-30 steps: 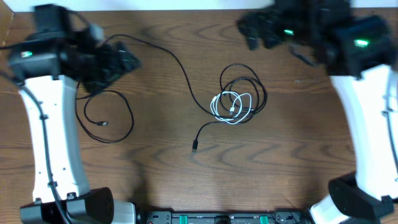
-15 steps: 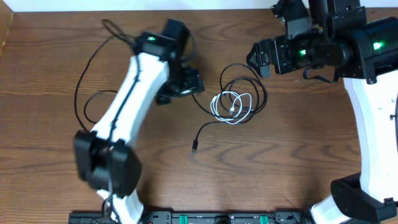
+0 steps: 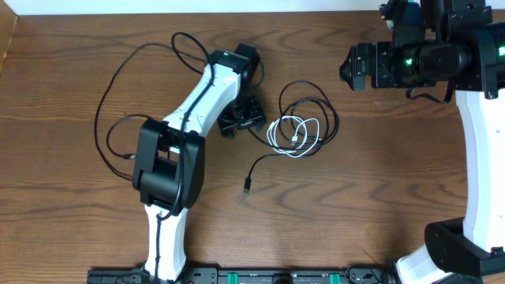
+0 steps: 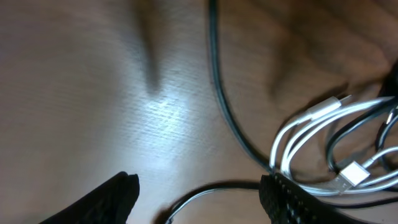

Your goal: Untangle cables

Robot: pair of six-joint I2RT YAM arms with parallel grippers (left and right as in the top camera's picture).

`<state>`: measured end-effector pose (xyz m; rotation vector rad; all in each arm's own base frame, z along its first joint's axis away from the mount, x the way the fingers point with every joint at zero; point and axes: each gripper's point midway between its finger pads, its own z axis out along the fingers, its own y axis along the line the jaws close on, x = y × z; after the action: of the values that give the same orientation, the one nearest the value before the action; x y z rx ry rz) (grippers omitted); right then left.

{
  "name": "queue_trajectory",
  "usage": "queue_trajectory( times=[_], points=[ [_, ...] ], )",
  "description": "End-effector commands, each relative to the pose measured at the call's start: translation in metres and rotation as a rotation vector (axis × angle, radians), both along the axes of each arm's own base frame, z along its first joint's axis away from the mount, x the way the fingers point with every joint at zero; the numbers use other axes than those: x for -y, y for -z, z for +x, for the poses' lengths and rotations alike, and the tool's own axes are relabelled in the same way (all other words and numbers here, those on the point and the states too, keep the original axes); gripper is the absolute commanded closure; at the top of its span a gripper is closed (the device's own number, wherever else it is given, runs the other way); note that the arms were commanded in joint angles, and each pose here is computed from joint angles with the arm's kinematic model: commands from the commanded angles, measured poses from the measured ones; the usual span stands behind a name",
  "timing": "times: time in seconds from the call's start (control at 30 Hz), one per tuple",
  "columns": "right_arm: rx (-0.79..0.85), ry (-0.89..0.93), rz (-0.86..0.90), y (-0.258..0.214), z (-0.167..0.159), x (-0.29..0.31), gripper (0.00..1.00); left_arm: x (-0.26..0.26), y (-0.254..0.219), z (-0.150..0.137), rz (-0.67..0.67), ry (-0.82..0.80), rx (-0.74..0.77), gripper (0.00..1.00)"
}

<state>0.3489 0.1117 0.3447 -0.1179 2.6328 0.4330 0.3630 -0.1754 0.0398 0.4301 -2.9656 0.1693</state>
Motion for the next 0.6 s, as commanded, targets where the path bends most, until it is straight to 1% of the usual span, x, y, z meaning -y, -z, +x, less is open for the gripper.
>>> queue_trajectory(
  times=[0.0,0.13,0.33,0.57],
  points=[
    [0.001,0.022,-0.02,0.001,0.002,0.004,0.01,0.011,0.011,0.001,-0.013,0.034,-0.002,0.32],
    [0.001,0.022,-0.021,0.001,0.002,0.004,0.01,0.01,0.022,0.008,0.004,0.037,0.031,0.32],
    [-0.001,0.023,-0.022,0.002,0.002,0.004,0.01,-0.002,0.034,0.006,0.053,0.037,0.034,0.32],
    [0.003,0.022,-0.021,0.001,0.002,0.004,0.01,-0.004,0.038,0.012,0.053,0.031,0.056,0.34]
  ],
)
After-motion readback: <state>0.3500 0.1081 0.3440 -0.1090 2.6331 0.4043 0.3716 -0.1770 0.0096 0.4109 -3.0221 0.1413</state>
